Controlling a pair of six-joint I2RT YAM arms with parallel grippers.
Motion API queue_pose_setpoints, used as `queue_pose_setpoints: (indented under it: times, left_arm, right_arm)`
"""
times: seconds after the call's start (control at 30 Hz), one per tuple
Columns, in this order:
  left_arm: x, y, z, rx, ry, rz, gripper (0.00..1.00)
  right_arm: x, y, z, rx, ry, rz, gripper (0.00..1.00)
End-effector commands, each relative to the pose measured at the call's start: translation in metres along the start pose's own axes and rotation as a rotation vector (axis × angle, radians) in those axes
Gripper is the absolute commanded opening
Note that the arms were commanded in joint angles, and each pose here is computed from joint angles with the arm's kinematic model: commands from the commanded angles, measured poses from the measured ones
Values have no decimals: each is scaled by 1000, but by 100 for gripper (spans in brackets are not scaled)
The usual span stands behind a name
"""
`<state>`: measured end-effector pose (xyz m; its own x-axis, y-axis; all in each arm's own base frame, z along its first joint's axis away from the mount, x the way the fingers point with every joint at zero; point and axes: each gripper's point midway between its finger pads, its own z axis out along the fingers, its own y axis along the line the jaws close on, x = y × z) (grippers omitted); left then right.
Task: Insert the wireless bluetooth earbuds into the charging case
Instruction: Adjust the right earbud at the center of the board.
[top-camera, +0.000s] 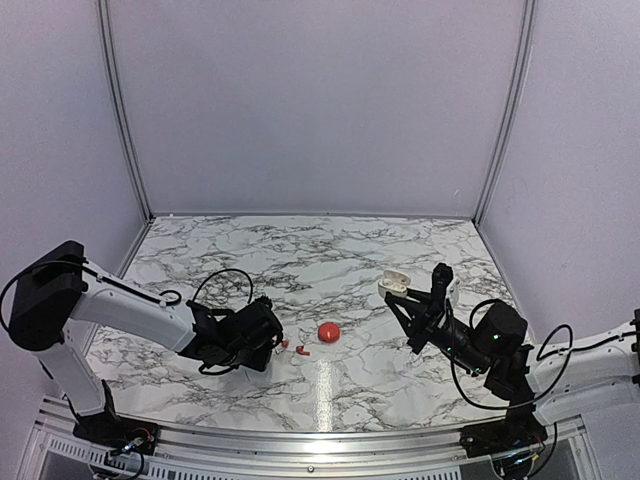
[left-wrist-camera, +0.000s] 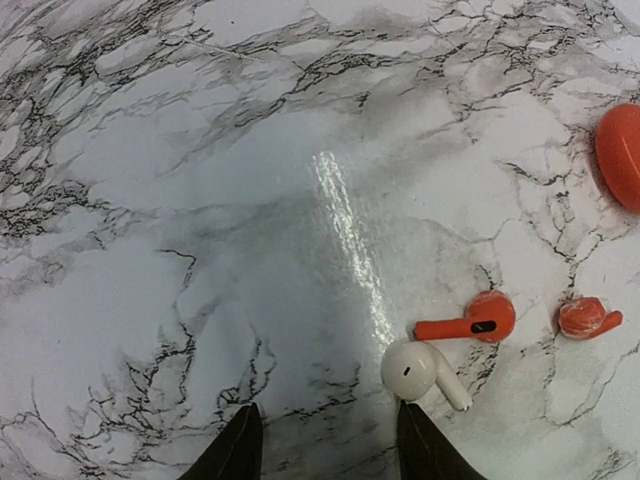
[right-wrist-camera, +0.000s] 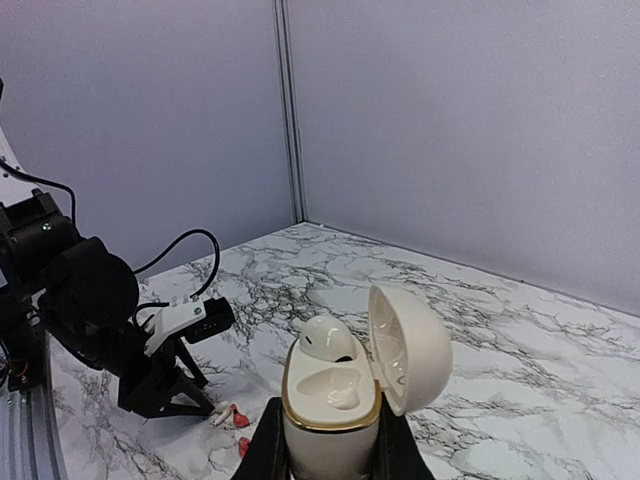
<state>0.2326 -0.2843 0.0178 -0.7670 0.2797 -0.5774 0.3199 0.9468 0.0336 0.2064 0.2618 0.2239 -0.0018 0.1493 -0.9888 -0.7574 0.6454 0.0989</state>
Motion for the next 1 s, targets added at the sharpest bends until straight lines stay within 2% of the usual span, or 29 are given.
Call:
queue_pose_setpoints:
  times: [0.0,0.17,0.3,0.47,0.67,0.97]
  left_arm:
    - [-14,19,0,-50,-15,19,46]
    - [-22,28,-4,-35,-29,27,42]
    - [-29,15,-18,78,-43,29,41]
    - [-22,-20,-21,241,68,15,42]
    - [-13,-17,-12,190,135,-22,43]
    - [-9,-14,4,121,175,21,44]
  right_arm:
    - [-3,-5,-1,24,-9,-7,0]
    - [-3,-6,-2,24,-10,-12,0]
    - [-4,-6,-3,27,-7,-17,0]
    - [-4,-6,-3,26,-1,-18,0]
    - [-6,-6,-4,28,-6,-20,0]
    - [-6,-7,-5,31,-5,-20,0]
